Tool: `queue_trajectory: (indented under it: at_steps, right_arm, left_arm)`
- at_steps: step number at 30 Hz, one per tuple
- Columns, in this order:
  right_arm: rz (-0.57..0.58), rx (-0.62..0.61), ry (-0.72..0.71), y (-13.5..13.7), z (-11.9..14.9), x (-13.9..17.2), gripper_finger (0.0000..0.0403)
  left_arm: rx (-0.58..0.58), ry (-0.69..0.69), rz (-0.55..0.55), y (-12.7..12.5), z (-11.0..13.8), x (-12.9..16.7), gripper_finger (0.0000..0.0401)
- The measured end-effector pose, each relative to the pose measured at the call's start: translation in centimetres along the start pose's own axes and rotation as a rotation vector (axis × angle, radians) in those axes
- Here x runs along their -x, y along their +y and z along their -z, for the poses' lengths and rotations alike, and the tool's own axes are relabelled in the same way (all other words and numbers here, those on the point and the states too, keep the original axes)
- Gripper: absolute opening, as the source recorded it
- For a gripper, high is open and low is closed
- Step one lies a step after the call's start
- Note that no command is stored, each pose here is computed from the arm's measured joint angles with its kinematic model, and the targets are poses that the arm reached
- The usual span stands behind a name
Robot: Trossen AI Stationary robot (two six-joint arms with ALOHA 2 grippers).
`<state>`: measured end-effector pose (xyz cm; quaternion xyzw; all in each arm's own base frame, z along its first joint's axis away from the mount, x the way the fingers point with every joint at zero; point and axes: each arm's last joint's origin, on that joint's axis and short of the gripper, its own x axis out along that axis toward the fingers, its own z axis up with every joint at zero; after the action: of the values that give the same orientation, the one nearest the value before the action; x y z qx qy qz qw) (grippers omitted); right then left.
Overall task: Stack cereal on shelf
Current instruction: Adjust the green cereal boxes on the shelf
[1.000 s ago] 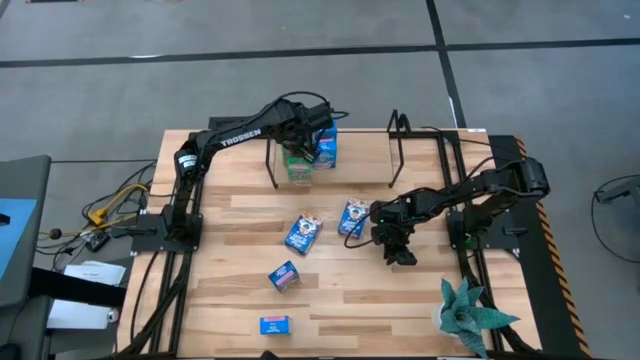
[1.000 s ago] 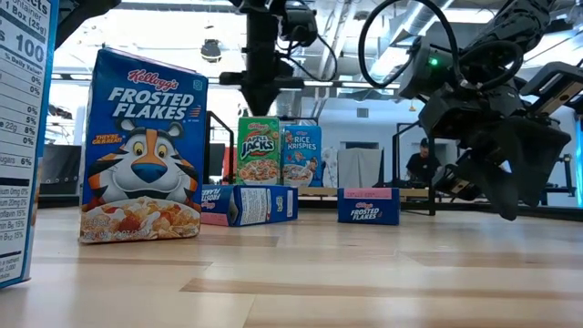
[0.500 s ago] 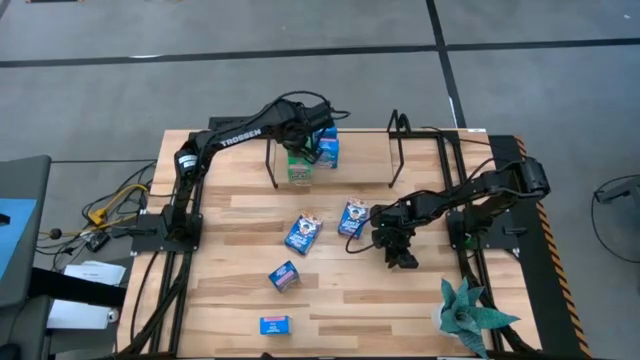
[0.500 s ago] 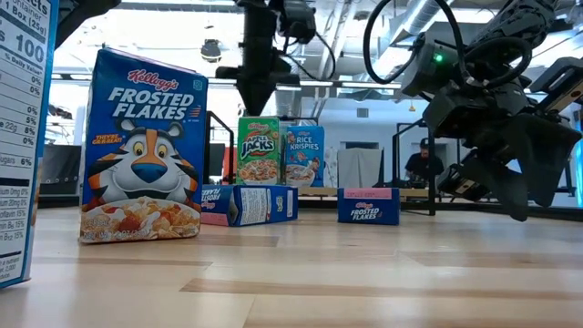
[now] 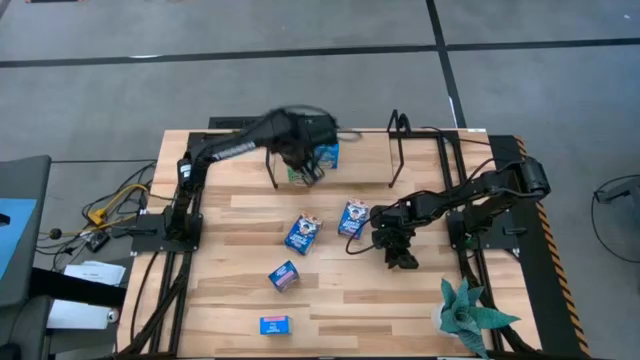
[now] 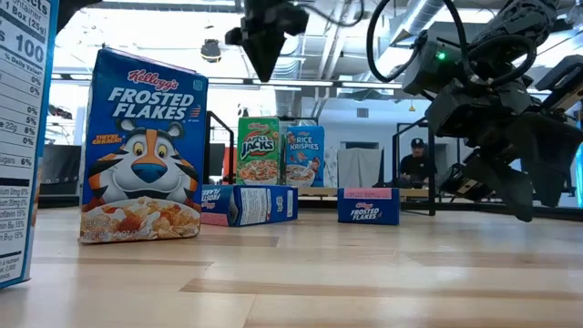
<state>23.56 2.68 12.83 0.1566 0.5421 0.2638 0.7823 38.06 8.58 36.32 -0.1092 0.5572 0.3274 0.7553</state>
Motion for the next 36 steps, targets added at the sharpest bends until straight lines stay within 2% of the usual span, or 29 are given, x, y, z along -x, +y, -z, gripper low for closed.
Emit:
queue_trajectory:
  at_steps: [3, 6, 10, 13, 17, 20, 24, 29, 36]
  right_arm:
    - [-0.004, 0.009, 0.007, 0.2, 0.0, -0.2, 0.0136]
    - [-0.008, 0.017, 0.013, 0.4, 0.1, -0.3, 0.0136]
    - [-0.007, 0.017, 0.011, 0.4, 0.0, -0.3, 0.0136]
    - [-0.007, 0.021, 0.005, 0.4, 0.0, -0.3, 0.0136]
    - [-0.011, 0.022, 0.003, 0.7, -0.1, -0.5, 0.0136]
    - [-0.014, 0.022, 0.006, 0.9, -0.1, -0.6, 0.0136]
    - [-0.017, 0.025, 0.011, 1.1, -0.1, -0.7, 0.0136]
    - [-0.018, 0.021, 0.012, 1.1, -0.1, -0.7, 0.0136]
    - [-0.017, 0.019, 0.012, 1.1, -0.1, -0.7, 0.0136]
  left_arm:
    - [-0.047, -0.038, -0.036, -2.3, 1.0, 0.8, 0.0000]
    - [-0.064, -0.005, -0.029, -4.4, 2.3, 0.4, 0.0000]
    - [-0.117, 0.073, -0.066, -6.5, 4.2, -1.4, 0.0000]
    - [-0.189, 0.137, -0.137, -7.3, 5.6, -3.6, 0.0000]
    - [-0.213, 0.103, -0.201, -7.9, 6.1, -5.9, 0.0000]
    - [-0.217, 0.049, -0.186, -8.2, 5.8, -6.2, 0.0000]
    - [-0.235, 0.022, -0.238, -7.9, 5.7, -6.7, 0.0000]
    - [-0.195, 0.066, -0.275, -6.6, 5.6, -8.4, 0.0000]
    - [-0.166, 0.079, -0.265, -6.1, 5.7, -10.2, 0.0000]
